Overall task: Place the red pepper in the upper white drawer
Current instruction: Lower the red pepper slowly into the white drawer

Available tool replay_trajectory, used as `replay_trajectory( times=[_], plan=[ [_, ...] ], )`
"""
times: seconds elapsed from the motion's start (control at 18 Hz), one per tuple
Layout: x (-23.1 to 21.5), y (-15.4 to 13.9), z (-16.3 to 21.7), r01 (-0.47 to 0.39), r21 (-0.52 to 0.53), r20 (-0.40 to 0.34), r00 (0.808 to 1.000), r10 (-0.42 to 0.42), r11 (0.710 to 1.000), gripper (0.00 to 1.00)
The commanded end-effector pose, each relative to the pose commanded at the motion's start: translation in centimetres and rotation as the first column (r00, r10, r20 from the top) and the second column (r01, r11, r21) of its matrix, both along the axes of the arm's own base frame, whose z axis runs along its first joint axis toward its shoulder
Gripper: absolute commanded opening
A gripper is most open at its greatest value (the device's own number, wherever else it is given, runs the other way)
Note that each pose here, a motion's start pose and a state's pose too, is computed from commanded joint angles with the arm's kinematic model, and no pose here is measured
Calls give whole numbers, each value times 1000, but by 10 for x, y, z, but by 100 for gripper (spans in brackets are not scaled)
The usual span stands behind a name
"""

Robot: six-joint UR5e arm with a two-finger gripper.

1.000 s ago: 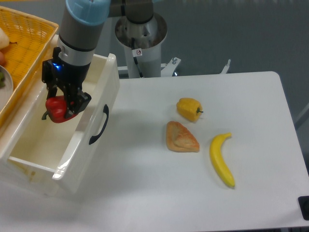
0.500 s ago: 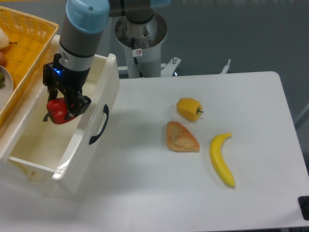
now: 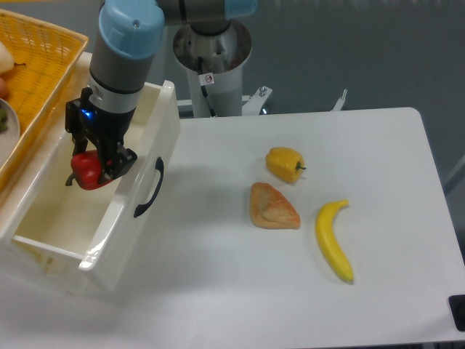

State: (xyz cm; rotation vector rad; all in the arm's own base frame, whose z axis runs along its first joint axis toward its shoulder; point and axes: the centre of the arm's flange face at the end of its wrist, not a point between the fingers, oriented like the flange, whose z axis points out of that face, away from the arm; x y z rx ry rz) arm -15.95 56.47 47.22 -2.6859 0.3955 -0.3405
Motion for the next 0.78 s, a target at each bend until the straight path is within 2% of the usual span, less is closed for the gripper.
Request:
replay_trajectory(
  times=[0.44, 0.78],
  plan=[
    [5, 5, -9, 15, -16, 1, 1000, -15, 1000, 25],
    [9, 6, -13, 64, -11, -9, 998, -64, 998, 25]
  ],
)
